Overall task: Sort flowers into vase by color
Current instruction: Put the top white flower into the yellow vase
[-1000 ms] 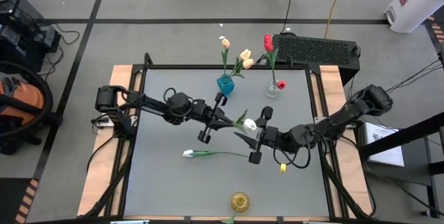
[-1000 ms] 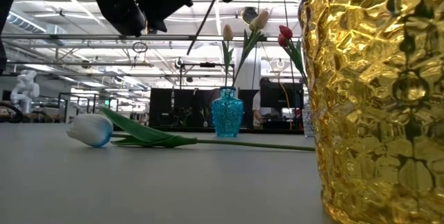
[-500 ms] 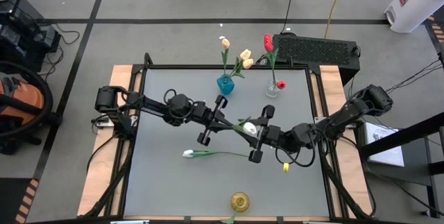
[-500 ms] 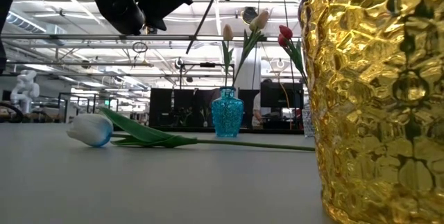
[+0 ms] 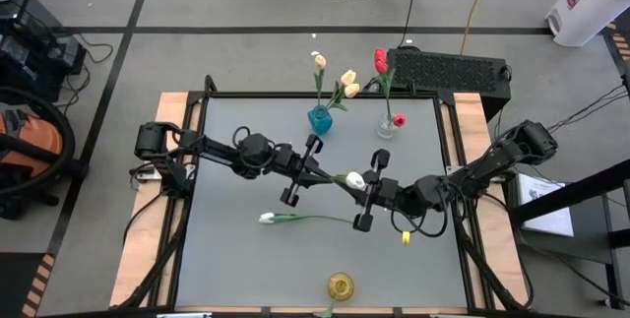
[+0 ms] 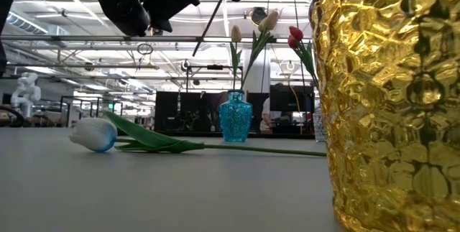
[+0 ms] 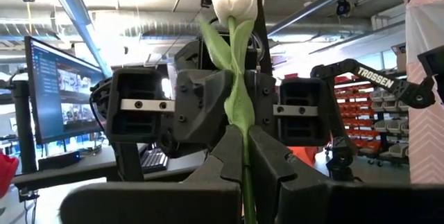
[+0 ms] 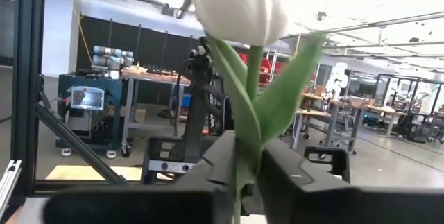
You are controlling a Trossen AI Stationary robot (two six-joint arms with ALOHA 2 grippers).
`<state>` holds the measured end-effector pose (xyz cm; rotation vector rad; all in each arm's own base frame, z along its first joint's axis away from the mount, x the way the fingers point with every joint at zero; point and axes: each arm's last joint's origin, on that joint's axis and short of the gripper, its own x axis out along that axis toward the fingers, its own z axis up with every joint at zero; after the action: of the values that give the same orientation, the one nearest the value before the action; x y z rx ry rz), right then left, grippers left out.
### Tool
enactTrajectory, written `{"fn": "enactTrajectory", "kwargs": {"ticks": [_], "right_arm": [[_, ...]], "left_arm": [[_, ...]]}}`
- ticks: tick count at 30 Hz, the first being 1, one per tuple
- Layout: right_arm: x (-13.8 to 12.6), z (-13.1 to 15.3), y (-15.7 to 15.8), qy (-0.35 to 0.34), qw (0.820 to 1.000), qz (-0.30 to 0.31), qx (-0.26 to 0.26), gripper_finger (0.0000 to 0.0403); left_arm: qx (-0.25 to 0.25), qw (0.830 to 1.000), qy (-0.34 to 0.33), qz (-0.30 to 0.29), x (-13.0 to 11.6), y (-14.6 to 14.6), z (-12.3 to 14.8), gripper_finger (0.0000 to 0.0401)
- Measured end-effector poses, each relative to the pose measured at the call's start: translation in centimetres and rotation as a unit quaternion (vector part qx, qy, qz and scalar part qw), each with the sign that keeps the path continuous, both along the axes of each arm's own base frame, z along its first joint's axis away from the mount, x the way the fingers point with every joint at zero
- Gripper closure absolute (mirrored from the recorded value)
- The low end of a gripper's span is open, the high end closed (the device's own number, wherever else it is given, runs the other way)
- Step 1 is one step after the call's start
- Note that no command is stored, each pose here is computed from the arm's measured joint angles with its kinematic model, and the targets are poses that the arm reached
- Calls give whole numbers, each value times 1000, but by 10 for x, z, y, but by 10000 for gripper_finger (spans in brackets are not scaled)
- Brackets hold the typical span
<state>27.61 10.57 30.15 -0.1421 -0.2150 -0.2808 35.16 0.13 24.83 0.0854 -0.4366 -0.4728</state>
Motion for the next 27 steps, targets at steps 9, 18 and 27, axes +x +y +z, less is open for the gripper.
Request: {"fn": "enactTrajectory", "kwargs": {"ticks": [9,18,27], "right_arm": [[0,-1,0,5,1000,-3,-1,399],[-2,-1,0,20,999,-29,-12,402],[-23,7,18,48,993,-104,-41,402]], "left_arm": [[-18,1000,20,5,1,0,-2,345],[-37,996,78,24,5,6,-11,295],[-44,991,115,46,7,15,-18,293]]}}
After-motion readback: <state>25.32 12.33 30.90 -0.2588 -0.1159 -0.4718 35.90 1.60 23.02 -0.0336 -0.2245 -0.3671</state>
